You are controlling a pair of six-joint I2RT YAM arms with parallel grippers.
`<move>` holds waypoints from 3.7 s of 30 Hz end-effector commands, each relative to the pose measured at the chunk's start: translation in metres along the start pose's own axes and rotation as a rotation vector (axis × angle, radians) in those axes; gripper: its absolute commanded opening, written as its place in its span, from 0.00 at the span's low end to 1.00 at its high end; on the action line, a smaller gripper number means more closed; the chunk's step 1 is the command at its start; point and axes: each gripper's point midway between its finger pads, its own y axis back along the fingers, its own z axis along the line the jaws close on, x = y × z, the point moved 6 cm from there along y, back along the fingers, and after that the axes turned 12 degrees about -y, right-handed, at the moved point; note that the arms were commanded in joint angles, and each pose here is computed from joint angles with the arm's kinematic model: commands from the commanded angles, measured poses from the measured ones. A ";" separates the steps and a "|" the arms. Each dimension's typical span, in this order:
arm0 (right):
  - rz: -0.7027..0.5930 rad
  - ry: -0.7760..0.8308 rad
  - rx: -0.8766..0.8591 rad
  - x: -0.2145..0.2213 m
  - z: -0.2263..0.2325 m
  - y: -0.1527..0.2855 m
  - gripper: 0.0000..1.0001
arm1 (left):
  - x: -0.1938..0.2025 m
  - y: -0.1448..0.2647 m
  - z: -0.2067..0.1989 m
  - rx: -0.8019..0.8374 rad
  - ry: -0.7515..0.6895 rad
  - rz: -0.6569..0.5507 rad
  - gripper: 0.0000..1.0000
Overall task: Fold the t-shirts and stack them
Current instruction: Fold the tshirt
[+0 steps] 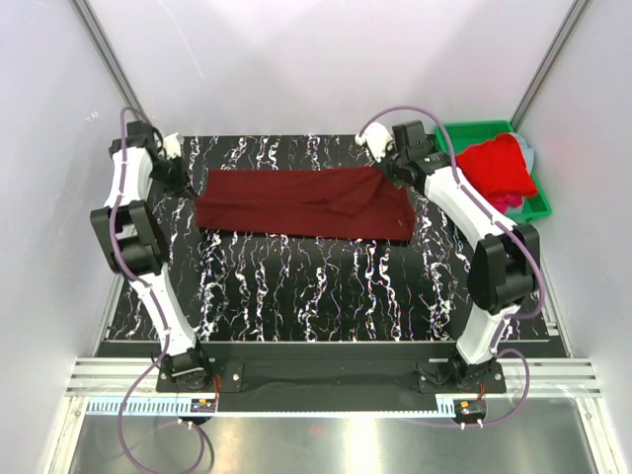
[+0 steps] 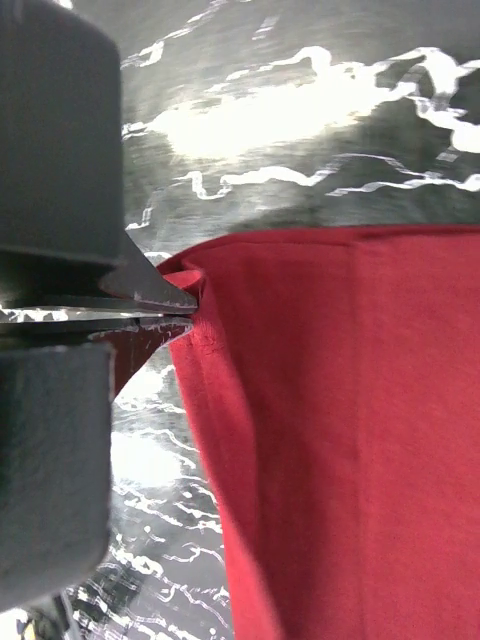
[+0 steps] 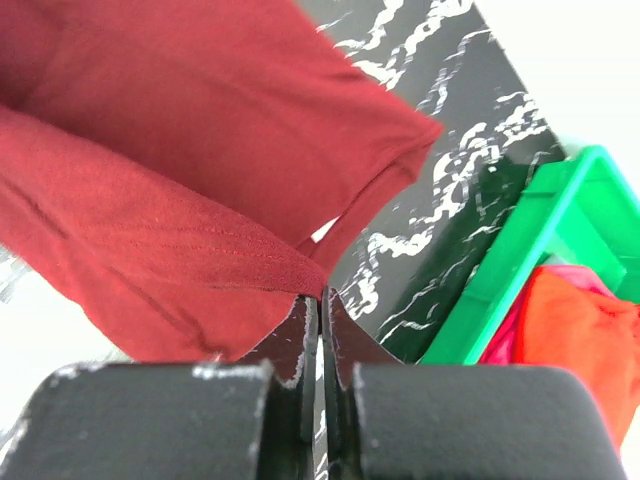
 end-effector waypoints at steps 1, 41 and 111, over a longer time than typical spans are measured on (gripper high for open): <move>-0.084 -0.038 0.093 -0.026 -0.026 -0.008 0.00 | -0.021 -0.004 0.003 -0.030 -0.089 -0.029 0.00; -0.029 -0.095 0.302 -0.005 -0.074 -0.144 0.25 | -0.080 -0.059 0.027 -0.256 -0.151 -0.132 0.51; 0.101 -0.248 -0.481 -0.021 0.102 -0.136 0.49 | -0.001 -0.124 -0.082 0.115 -0.112 0.125 0.49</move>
